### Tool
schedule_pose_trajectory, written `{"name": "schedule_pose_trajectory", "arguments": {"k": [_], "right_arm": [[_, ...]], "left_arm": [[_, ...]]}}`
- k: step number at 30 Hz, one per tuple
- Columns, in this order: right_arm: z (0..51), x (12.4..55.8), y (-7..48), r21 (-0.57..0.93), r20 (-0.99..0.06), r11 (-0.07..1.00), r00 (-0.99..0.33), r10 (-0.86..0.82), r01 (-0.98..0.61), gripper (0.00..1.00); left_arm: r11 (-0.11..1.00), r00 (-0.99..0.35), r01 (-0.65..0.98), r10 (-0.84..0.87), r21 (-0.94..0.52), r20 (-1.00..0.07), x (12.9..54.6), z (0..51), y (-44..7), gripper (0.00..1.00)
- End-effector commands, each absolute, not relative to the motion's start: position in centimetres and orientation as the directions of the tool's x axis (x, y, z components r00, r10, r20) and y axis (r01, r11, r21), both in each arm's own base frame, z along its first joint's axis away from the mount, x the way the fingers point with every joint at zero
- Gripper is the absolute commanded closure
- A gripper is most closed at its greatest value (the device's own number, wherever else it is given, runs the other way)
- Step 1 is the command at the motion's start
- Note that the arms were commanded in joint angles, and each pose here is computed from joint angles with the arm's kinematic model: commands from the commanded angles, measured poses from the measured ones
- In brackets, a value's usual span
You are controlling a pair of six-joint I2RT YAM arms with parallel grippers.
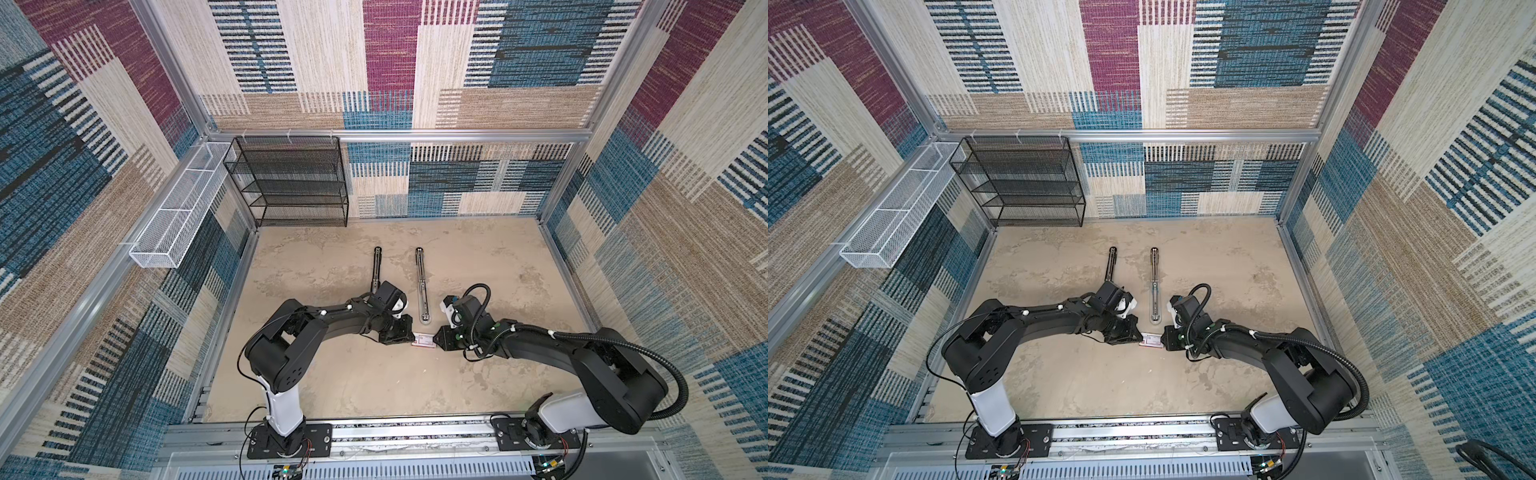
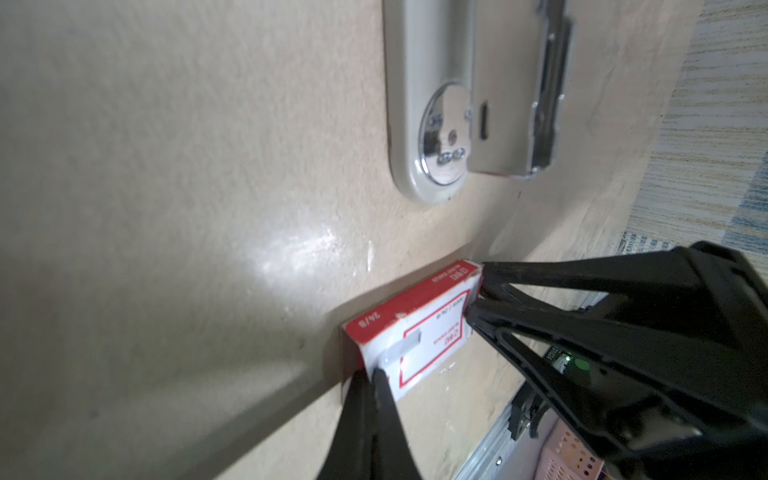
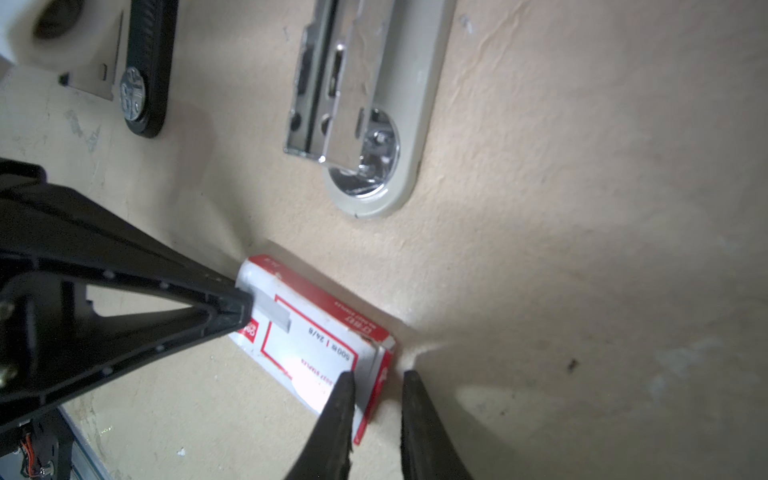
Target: Load the staples into the stapler
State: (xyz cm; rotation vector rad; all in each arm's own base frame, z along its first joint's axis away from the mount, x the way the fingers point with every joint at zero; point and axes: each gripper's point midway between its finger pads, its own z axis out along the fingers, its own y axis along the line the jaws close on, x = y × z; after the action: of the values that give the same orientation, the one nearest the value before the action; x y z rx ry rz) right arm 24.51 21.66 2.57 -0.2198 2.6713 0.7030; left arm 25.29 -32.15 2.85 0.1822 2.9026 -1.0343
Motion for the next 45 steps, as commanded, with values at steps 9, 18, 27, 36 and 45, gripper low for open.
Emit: {"name": "schedule_pose_trajectory", "arguments": {"k": [9,18,27,36,45], "right_arm": [[1.5,24.9,19.3,0.316,-0.392,0.927,-0.918,-0.066,-0.202,0.81],[1.7,25.0,18.4,0.271,-0.394,0.945,-0.917,-0.065,-0.184,0.83],[3.6,25.4,19.4,0.327,-0.429,0.923,-0.902,-0.044,-0.201,0.78],[6.0,25.8,22.1,0.448,-0.459,0.855,-0.888,-0.033,-0.264,0.59],[5.0,25.9,22.8,0.445,-0.433,0.856,-0.900,-0.051,-0.262,0.54]], "left_arm": [[0.790,-0.992,0.127,0.084,-0.599,-0.099,25.1,2.7,-31.3,1.00],[0.797,-0.992,0.123,0.082,-0.591,-0.096,25.0,2.6,-31.0,1.00],[0.799,-0.992,0.122,0.082,-0.589,-0.094,24.9,2.5,-30.9,1.00],[0.798,-0.993,0.119,0.080,-0.591,-0.091,24.9,2.4,-31.0,1.00],[0.793,-0.993,0.119,0.081,-0.597,-0.091,24.9,2.6,-31.2,1.00]]}}
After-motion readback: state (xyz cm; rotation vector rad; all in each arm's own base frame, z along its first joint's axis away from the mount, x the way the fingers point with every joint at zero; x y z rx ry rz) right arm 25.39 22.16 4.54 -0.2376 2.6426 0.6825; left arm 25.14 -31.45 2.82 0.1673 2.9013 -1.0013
